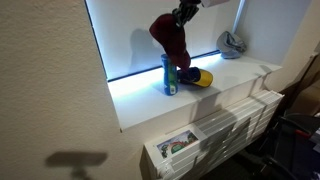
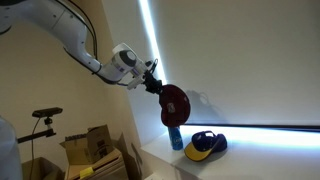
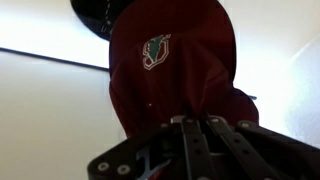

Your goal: Place the maroon on the windowsill

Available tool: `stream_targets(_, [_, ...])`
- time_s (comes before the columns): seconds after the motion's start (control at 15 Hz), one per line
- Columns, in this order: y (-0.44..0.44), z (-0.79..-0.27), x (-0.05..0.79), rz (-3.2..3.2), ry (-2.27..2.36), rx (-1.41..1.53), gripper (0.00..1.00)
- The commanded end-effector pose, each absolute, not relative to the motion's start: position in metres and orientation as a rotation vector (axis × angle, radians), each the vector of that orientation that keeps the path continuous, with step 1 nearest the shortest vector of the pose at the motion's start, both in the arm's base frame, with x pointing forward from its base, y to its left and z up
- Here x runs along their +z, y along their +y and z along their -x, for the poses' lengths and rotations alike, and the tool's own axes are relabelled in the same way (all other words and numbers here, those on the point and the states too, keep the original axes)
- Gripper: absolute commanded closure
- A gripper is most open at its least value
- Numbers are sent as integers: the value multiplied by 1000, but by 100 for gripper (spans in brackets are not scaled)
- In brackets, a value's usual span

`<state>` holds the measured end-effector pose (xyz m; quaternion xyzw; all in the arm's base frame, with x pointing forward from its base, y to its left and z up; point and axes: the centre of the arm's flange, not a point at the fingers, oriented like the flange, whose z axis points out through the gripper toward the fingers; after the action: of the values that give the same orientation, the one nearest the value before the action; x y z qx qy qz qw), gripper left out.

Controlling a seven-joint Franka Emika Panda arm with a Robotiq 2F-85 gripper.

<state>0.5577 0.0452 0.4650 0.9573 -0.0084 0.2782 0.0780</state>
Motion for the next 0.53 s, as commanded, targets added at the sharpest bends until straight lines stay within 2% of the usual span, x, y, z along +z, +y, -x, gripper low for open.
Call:
stream_targets(0.0, [55,-518,559,-2674,-47,1046,99])
stream_targets(0.27, [43,-488,651,-2455,-208,1193,99])
stream_targets(0.47, [11,-476,685,-2314,-374,1203,99])
